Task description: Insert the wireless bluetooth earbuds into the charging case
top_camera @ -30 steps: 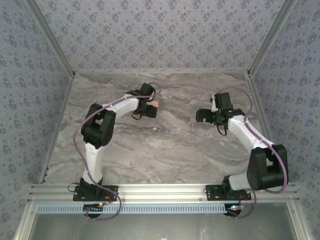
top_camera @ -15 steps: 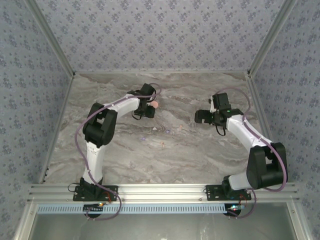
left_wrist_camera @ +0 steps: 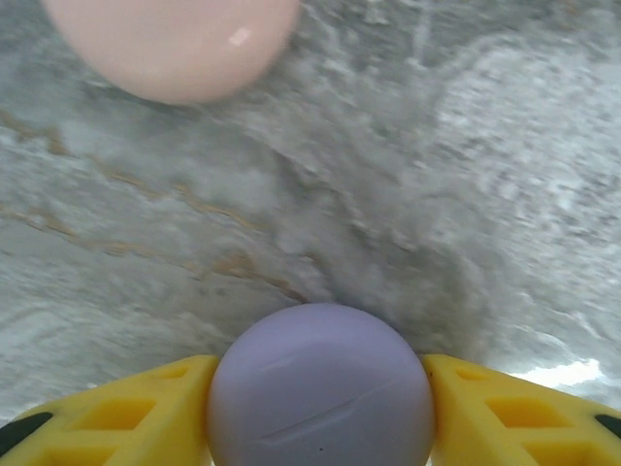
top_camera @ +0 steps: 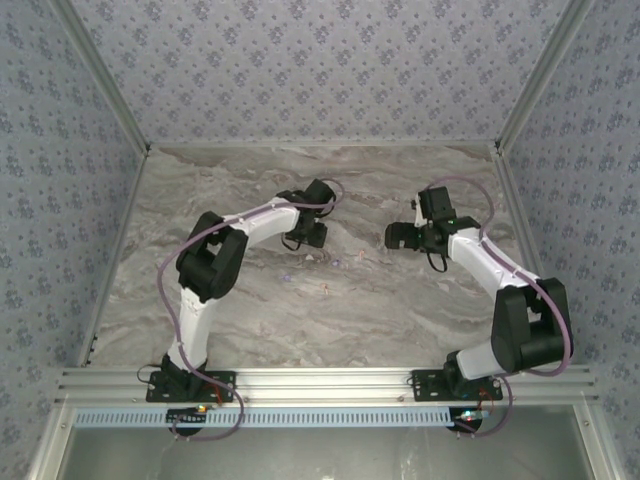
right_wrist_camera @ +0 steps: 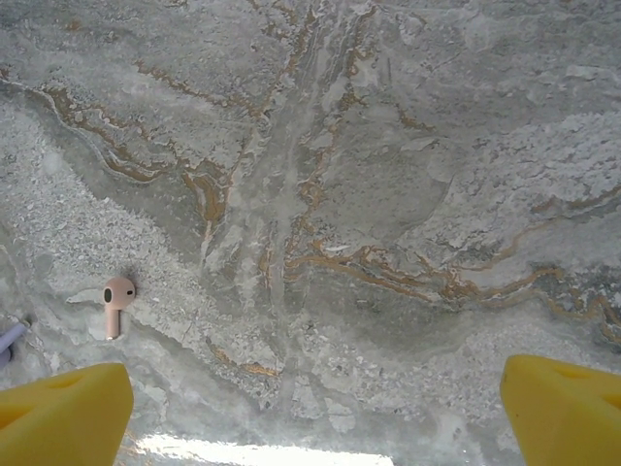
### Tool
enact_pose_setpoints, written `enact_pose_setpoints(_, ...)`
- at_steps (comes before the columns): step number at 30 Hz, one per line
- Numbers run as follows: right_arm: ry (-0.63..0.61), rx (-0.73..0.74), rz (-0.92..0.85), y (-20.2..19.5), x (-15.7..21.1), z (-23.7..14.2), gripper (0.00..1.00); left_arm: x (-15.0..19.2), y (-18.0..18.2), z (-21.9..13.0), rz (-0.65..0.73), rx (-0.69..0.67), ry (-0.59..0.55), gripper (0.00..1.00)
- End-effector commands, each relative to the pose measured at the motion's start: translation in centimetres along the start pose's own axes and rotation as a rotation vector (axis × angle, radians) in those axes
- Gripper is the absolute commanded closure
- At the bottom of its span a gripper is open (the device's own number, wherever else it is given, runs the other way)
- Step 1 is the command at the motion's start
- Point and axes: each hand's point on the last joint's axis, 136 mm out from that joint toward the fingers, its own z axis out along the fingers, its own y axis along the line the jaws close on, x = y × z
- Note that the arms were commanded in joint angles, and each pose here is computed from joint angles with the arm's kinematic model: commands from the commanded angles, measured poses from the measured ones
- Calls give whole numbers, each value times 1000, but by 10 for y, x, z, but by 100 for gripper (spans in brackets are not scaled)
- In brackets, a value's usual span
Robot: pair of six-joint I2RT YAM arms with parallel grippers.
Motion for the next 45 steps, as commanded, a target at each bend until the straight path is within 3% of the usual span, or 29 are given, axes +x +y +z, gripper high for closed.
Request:
enact_pose_setpoints(1,16,-8,8,7,-4,1,0,20,-18,-12,-8,39,46,46)
enact_pose_setpoints(7,46,-52,-12,20,-2,8,0,25,-23,-11,2,48,41,41)
enact_pose_setpoints(13,72,-115,-22,38,-6,15,0,12,-19,-26,6,65,3,23)
enact_pose_setpoints(16,89,-147,-30,48,-8,19,0,7,-13,-37,-12,86,-14,19)
enact_pose_setpoints(22,135,-189,-57,71,-16,29,0,4,1,-58,-161,285,-71,21)
enact_pose_setpoints(26,152,-254,-97,100,-24,35,2,13,15,-61,-262,349,-87,30)
enact_pose_setpoints(30,189,-328,-117,127,-23,44,16,23,19,-59,-355,442,-92,34)
enact_pose_setpoints(32,199,-343,-111,137,-24,49,29,28,22,-56,-403,480,-89,37)
enact_pose_setpoints(40,280,-504,-92,181,-10,66,59,32,20,-44,-573,636,-109,38)
enact_pose_setpoints(45,316,-552,-80,200,-2,76,63,30,15,-37,-594,669,-104,41)
